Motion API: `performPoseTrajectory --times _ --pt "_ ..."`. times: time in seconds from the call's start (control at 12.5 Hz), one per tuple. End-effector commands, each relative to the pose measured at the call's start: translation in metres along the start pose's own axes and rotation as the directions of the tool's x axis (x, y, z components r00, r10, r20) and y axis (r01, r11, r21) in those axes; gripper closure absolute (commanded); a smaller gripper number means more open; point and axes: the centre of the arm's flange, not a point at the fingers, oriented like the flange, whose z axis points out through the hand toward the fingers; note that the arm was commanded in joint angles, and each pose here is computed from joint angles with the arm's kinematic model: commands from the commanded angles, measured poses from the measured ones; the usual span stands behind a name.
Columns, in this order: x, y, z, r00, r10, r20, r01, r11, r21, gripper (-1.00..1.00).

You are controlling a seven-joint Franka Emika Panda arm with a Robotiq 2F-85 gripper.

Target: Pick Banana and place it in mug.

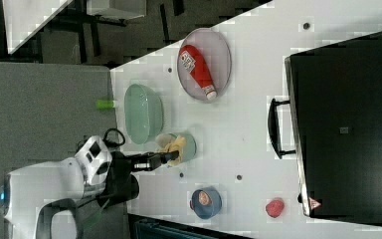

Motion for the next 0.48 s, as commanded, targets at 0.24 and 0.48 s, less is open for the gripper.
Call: performPoseTrajectory --times 0.24,0.48 --pt "-0.016 -0.129 0.029 0.994 0.043 0.099 -0.036 0.997 -0.073 0.46" --pt "-0.034 -0.199 0.047 0.975 0.181 0.126 -0.175 0.983 -0.056 0.46"
